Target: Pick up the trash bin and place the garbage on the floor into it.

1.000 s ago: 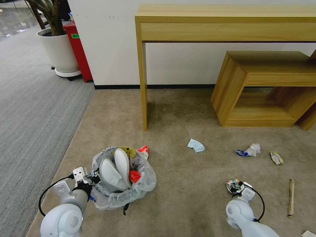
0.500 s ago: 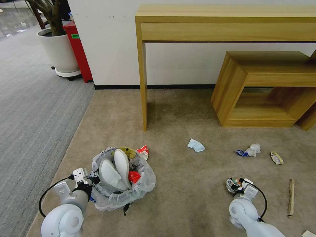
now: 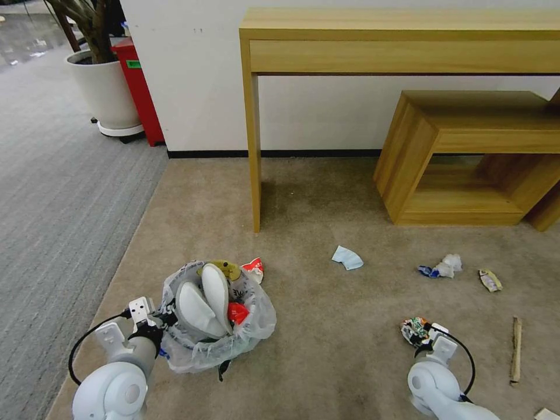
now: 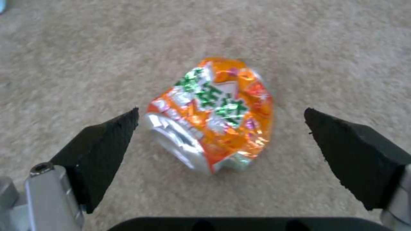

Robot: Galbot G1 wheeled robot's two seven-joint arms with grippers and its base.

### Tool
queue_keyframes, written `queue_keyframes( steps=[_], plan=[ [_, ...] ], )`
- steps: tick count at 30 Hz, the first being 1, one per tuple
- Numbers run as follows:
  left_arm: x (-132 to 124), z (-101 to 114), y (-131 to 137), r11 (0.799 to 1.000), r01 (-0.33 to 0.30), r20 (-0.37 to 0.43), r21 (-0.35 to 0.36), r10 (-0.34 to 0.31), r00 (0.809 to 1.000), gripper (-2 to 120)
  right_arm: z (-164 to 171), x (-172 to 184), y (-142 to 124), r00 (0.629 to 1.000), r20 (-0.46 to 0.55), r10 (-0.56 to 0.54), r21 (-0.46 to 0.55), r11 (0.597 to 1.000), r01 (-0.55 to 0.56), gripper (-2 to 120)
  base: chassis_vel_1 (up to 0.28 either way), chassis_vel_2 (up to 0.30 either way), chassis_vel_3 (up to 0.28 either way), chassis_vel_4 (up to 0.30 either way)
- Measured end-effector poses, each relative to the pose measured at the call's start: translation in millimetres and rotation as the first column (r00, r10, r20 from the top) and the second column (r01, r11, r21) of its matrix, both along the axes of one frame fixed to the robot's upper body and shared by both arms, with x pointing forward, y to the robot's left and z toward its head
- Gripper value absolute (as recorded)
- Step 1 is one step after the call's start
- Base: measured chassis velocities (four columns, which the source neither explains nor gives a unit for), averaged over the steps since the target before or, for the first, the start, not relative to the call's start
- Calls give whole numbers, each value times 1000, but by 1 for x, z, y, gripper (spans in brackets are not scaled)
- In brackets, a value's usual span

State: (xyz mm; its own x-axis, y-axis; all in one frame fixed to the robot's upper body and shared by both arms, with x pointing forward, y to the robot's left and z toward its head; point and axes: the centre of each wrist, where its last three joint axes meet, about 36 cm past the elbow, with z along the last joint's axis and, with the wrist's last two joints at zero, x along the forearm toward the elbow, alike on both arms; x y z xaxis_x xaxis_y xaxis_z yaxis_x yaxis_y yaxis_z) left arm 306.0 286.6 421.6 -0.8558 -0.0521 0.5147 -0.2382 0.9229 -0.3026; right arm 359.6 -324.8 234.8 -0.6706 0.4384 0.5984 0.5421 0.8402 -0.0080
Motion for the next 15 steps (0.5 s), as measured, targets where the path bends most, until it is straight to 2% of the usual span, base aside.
queue_keyframes(
  steps=[9, 12, 15],
  plan=[
    [-1, 4, 1, 1000, -3, 13, 4, 3, 1000, 1, -7, -11, 1, 991, -25, 131, -32, 991, -132, 99, 0, 0, 0, 0],
    [-2, 3, 1, 1000, -7, 15, 6, 7, 1000, 1, -13, -13, -6, 976, -27, 214, -65, 974, -215, 98, 0, 0, 0, 0],
    [-3, 2, 1, 1000, -9, 16, 6, 9, 1000, 1, -12, -10, -8, 970, -22, 243, -67, 968, -244, 98, 0, 0, 0, 0]
  ],
)
